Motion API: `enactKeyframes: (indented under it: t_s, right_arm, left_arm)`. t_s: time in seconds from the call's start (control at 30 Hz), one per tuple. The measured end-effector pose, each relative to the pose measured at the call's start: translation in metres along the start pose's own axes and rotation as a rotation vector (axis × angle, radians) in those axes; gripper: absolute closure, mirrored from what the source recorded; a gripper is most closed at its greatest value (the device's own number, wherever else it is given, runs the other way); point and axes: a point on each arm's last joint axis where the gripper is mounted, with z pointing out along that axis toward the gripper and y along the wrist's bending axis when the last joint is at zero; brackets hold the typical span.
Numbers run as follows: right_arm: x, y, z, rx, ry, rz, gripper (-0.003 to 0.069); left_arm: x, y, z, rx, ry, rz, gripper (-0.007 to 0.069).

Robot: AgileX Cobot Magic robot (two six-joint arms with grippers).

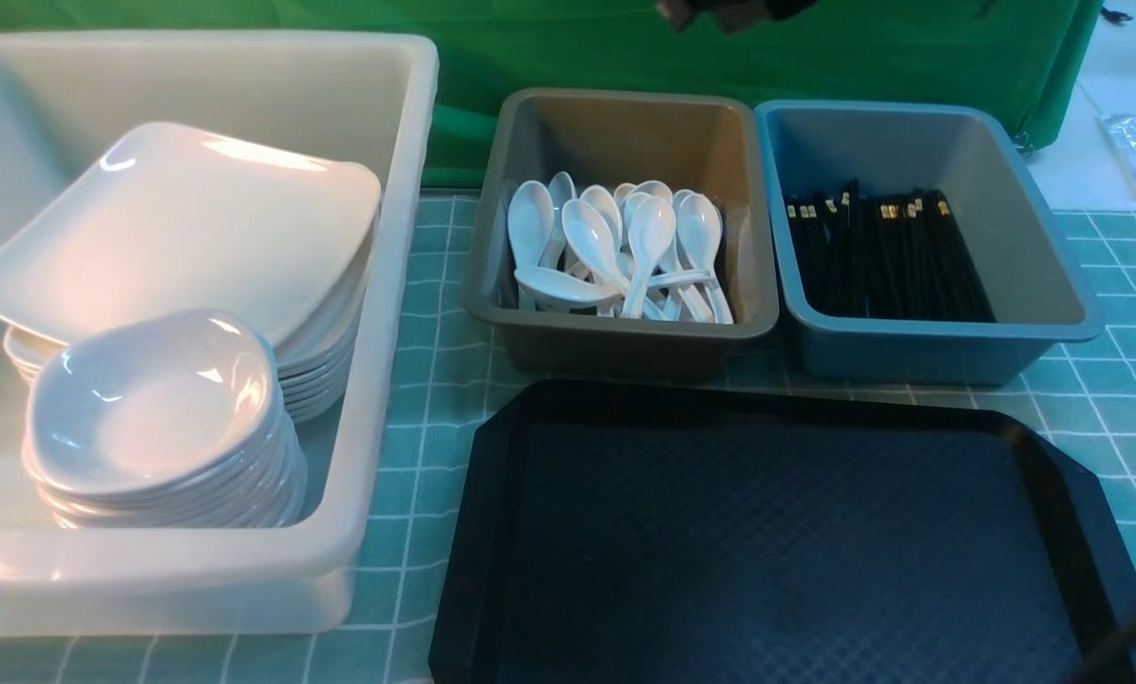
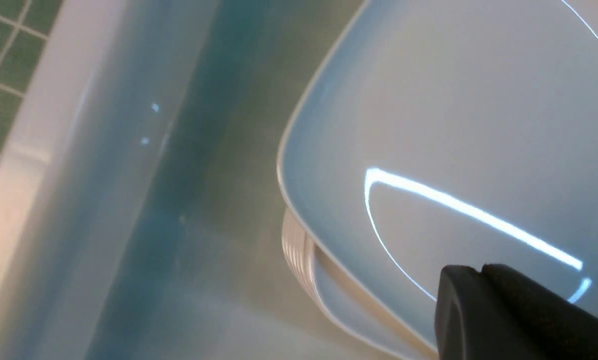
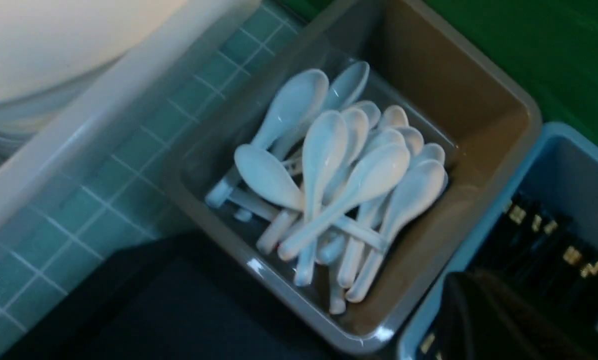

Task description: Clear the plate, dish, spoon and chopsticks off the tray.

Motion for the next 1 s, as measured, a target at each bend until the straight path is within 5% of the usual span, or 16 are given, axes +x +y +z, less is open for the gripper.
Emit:
enactKeyframes:
  t_s: [0.53, 1.0]
  right_arm:
    - [0.068, -0.030, -0.036, 0.057, 0.117, 0.059, 0.0637]
    - [0.065, -0.030, -0.041, 0.061, 0.058, 0.088, 0.0637]
  left_arm:
    - [-0.024, 0.034, 0.118, -0.139, 0.038, 0.072, 0.0615]
    - [-0.003, 0.024, 0.100, -0.069, 0.270, 0.009, 0.0615]
